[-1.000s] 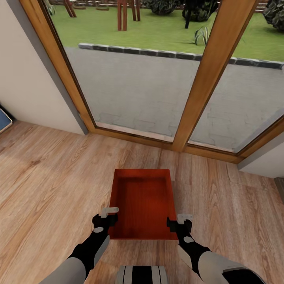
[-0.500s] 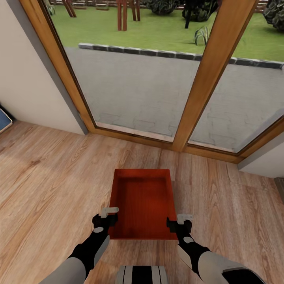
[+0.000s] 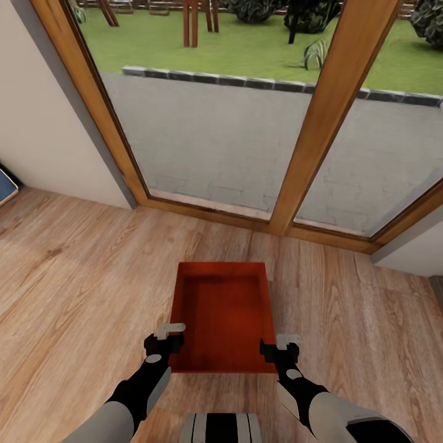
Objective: Move the two storage containers from the living room to the garage. In the garage, place one container on the floor and stack the other container on top of it (either order is fine).
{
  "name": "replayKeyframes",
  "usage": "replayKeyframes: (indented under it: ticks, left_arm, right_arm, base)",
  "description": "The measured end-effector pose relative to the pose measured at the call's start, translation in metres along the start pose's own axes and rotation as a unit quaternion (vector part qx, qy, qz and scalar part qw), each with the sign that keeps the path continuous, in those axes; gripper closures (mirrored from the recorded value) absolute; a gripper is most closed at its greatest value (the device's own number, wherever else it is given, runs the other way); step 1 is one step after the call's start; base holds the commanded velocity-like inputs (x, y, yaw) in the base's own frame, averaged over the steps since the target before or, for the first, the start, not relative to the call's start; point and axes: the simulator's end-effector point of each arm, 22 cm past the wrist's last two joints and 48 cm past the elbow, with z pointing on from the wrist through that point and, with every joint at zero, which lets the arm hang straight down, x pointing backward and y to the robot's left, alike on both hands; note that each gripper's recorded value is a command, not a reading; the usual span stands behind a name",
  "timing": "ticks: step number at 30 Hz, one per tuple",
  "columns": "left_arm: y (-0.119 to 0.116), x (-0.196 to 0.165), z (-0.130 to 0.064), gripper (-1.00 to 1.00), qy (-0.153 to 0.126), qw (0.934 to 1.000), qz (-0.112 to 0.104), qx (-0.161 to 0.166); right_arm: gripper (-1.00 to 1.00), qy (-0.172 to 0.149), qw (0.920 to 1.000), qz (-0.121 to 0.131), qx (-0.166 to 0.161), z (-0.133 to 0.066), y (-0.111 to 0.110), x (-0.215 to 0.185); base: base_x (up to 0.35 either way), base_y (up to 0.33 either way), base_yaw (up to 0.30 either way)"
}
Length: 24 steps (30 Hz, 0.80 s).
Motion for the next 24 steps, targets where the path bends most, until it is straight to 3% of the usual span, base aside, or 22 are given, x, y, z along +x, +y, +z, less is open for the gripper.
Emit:
replayKeyframes:
  ticks: [8,24]
  left_arm:
    - [-0.001,0.012,0.013,-1.00,-0.001,1.0000,0.000,0.000]
    - [-0.003,0.011,0.013,-1.00,-0.002,1.0000,0.002,0.001]
  right_arm:
    - [-1.00,-0.003,1.0000,0.000,0.000,0.012,0.001,0.012]
    - [-1.00,-0.003,1.0000,0.002,0.001,0.012,0.001,0.012]
  base:
    - [0.000,0.000,0.000]
    - [0.000,0.000,0.000]
